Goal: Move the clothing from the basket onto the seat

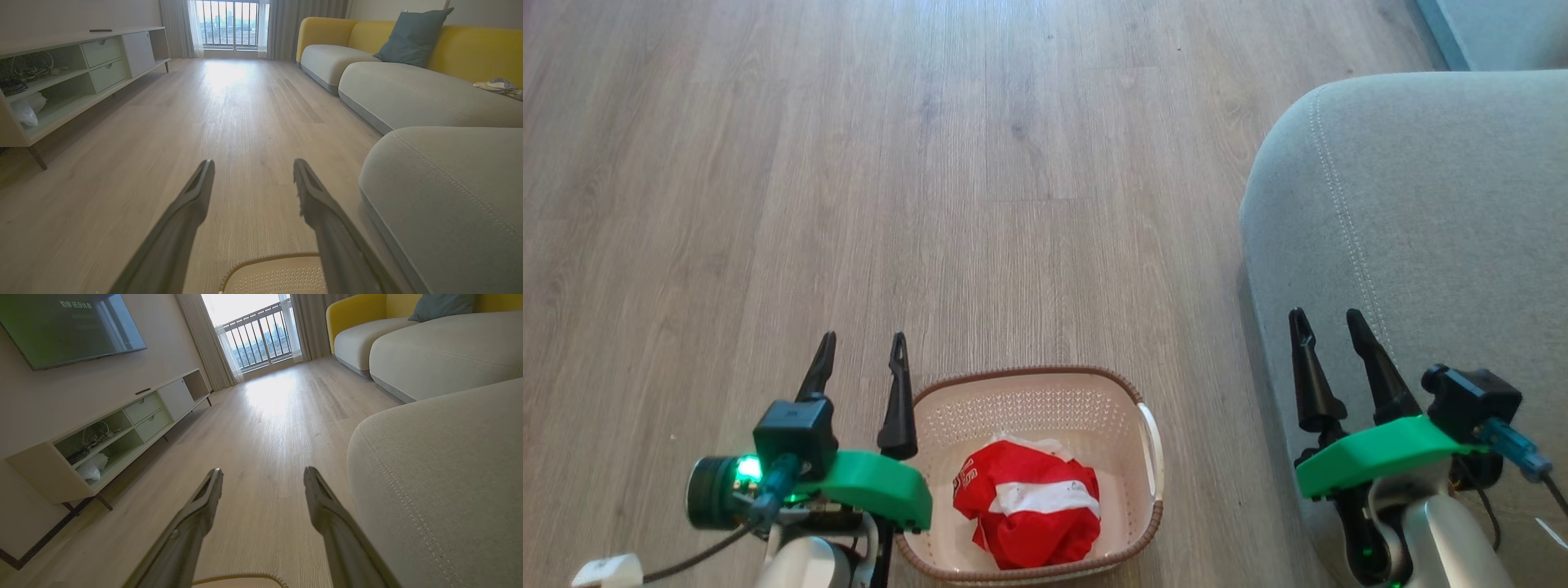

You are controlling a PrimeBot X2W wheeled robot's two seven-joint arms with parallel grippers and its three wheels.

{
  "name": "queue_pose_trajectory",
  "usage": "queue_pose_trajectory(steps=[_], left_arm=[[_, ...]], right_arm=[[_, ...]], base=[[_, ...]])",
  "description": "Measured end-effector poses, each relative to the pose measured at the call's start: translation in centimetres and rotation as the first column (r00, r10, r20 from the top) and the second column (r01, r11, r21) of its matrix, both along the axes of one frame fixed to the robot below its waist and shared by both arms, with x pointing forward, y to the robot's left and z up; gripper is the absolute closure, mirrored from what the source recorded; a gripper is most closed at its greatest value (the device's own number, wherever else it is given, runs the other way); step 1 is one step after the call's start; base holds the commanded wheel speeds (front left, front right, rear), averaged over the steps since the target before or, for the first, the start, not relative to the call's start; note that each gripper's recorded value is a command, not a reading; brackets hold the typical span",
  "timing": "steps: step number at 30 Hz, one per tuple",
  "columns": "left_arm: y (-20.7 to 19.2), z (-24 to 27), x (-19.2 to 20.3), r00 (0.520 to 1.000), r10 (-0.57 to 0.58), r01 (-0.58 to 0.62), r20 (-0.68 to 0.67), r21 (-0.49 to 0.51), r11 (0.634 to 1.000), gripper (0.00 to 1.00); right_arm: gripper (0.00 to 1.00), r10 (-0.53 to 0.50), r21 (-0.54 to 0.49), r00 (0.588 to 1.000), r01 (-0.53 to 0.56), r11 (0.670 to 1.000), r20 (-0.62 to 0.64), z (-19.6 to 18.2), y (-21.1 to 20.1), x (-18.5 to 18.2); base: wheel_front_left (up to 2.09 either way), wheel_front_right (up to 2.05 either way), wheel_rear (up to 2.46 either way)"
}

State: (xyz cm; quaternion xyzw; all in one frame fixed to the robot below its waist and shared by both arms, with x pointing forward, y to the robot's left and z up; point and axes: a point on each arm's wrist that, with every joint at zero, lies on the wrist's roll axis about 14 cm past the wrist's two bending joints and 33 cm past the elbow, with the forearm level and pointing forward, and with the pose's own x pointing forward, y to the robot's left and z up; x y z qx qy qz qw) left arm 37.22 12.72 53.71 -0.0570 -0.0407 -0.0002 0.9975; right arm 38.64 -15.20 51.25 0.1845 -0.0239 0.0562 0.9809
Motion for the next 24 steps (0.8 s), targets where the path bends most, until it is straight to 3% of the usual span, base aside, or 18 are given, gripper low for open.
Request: queue_pose_trajectory(steps=[24], left_arm=[[-1.8, 3.8, -0.5, 0.972, -0.066, 0.011, 0.226, 0.237, 0.971, 0.0]], right_arm=[[0.0, 0.056, -0.224, 0.995, -0.036, 0.974, 0.082, 1.0, 1.5, 0.1]], base=[[0.0, 0.0, 0.0]])
